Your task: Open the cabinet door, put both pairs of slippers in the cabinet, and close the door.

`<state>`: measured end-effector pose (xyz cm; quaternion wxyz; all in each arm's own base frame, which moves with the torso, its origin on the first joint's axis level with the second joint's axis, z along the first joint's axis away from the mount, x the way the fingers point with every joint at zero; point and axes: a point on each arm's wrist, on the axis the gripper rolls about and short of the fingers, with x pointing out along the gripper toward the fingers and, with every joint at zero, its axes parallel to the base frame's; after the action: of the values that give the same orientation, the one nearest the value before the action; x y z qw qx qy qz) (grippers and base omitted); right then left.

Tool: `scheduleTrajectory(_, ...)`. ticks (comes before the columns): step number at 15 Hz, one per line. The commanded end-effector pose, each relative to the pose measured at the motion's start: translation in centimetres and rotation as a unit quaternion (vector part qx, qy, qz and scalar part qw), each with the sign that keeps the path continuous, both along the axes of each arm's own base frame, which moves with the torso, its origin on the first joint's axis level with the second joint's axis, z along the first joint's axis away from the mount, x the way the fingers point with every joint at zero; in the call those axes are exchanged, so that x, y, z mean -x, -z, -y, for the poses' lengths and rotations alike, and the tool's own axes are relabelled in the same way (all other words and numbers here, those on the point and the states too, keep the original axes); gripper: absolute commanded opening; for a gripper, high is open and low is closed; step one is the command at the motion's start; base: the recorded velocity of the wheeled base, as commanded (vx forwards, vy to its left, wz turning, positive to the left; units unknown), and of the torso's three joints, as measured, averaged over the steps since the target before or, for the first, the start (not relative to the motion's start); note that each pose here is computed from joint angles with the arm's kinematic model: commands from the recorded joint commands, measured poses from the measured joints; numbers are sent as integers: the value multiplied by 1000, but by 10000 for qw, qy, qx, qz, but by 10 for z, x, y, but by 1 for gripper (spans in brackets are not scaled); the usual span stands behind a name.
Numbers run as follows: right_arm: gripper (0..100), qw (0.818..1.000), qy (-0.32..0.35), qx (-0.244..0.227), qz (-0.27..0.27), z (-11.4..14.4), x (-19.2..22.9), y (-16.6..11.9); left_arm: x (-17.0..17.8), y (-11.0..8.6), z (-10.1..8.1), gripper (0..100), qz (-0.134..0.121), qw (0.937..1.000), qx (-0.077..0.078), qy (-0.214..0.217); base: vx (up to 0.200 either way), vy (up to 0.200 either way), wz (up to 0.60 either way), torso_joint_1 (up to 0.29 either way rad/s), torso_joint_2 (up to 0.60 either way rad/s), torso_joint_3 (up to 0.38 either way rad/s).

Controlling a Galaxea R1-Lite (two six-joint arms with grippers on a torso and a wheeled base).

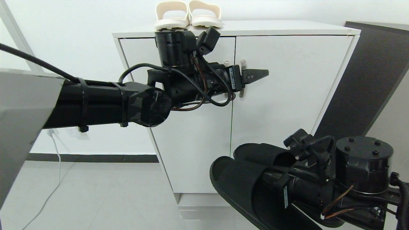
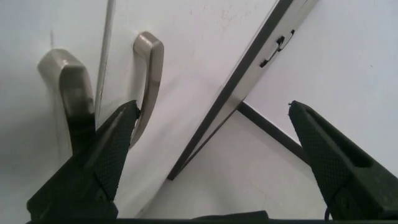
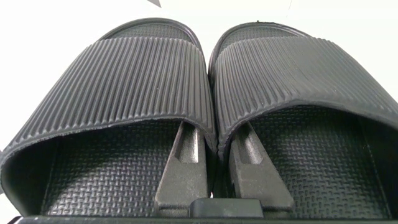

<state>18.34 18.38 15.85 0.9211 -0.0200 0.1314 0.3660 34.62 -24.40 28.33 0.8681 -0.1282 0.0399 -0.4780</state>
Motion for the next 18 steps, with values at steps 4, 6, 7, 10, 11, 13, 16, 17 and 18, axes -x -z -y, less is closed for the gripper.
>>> scheduleTrajectory(4,0,10000,-1,10,-9,0,0,1,-6,6,5,100,-31,10000,-20,-17,0,0,0,0,0,0)
scheduleTrajectory(6,0,10000,-1,16,-15,0,0,1,-5,5,4,100,-25,10000,-7,-17,0,0,0,0,0,0)
scheduleTrajectory(7,0,10000,-1,16,-15,0,0,1,-5,4,4,100,-18,10000,-11,-17,0,0,0,0,0,0)
scheduleTrajectory(10,0,10000,-1,21,-20,0,0,1,-4,3,3,0,-18,10000,-3,-17,0,0,0,0,0,0)
scheduleTrajectory(11,0,10000,-1,26,-25,0,0,2,-4,3,3,0,-12,10000,1,-17,0,0,0,0,0,0)
scheduleTrajectory(13,0,10000,-8,20,-21,0,0,1,-3,3,3,0,-26,10000,11,-46,0,0,0,0,0,0)
scheduleTrajectory(16,0,9999,-156,8,-66,2,3,2,5,2,-2,0,-64,10000,-14,-54,0,0,0,0,0,0)
scheduleTrajectory(17,0,9998,-186,2,-72,2,3,3,7,3,-2,0,-77,10000,-32,-39,0,0,0,0,0,0)
scheduleTrajectory(18,0,9995,-313,54,-84,3,5,5,20,2,-2,0,-114,9999,-59,45,0,0,0,0,0,0)
